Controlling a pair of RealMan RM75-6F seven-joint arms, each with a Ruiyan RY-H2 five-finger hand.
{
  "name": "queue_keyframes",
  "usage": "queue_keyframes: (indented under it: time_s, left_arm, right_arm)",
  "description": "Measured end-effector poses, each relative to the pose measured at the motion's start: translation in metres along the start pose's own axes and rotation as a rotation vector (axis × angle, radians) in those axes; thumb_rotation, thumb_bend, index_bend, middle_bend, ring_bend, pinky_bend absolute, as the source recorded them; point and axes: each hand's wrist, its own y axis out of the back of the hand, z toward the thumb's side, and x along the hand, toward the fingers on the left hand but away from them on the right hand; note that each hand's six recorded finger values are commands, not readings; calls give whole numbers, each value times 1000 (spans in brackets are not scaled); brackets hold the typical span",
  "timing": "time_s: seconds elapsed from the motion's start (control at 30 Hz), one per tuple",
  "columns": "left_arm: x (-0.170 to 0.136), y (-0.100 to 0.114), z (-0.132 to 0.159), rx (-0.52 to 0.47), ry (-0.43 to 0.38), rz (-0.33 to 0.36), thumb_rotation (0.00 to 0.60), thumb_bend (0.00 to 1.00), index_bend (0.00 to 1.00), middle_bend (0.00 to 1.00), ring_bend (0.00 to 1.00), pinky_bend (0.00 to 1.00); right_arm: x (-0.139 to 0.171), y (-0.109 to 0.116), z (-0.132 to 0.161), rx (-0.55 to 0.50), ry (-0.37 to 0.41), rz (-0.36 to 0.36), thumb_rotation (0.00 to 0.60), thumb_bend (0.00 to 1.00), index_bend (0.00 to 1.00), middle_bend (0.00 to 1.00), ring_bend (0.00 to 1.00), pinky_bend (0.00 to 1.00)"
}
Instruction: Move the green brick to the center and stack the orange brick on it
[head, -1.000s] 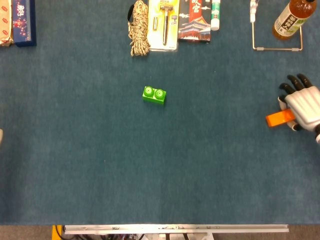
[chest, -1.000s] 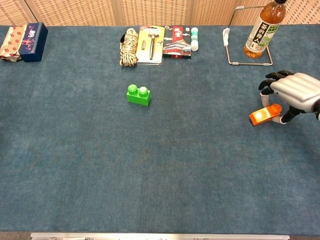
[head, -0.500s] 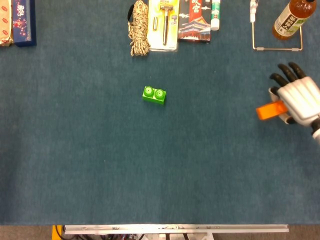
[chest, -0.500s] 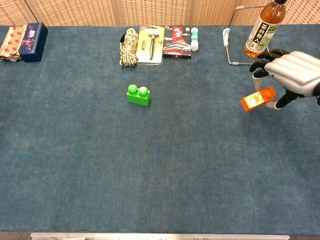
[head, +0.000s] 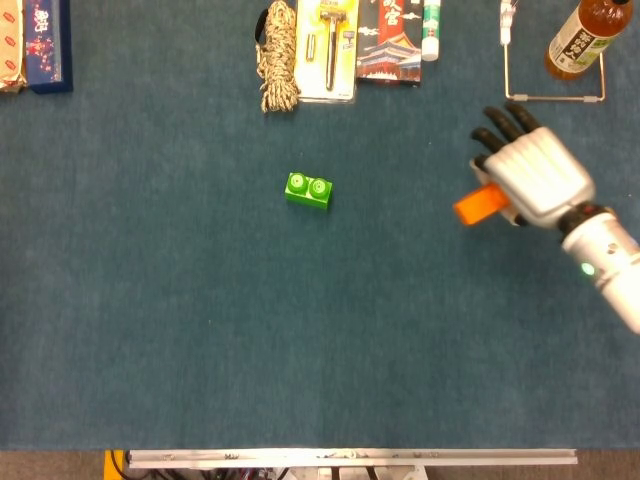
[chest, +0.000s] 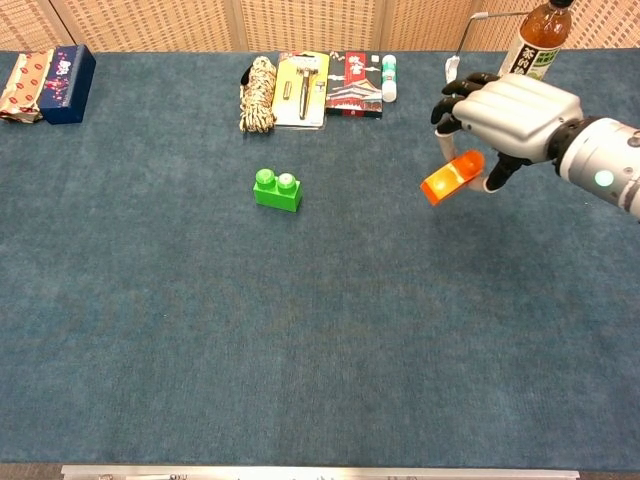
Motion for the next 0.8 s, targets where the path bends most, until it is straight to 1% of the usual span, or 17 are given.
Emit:
queue_keyframes:
  time_s: [0.13, 0.37, 0.6, 0.7, 0.8]
  left_arm:
    - [-1, 3, -6, 6, -12, -24, 600, 294, 168, 169, 95, 133]
    - [-3, 10, -17, 19, -34, -64, 600, 294, 168, 167, 95, 140]
    - [-10, 24, -30, 6, -16, -37, 600, 294, 167, 162, 96, 149]
    - [-15, 32, -38, 16, 0, -25, 600, 294, 167, 162, 96, 150]
    - [-18, 35, -43, 26, 16, -26, 600, 294, 167, 162, 96, 150]
  right_arm:
    - [-15, 2, 15, -3, 28, 7, 600, 232, 595, 226, 41, 72]
    - [-32, 3, 38, 5, 63, 16, 600, 233, 601, 226, 41, 72]
    - [-47, 4, 58, 27, 76, 12, 600, 248, 608, 226, 41, 72]
    - [-54, 5, 66, 30, 81, 9, 600, 265, 608, 226, 41, 72]
    - [-57, 7, 70, 34, 86, 1, 600, 265, 608, 226, 41, 72]
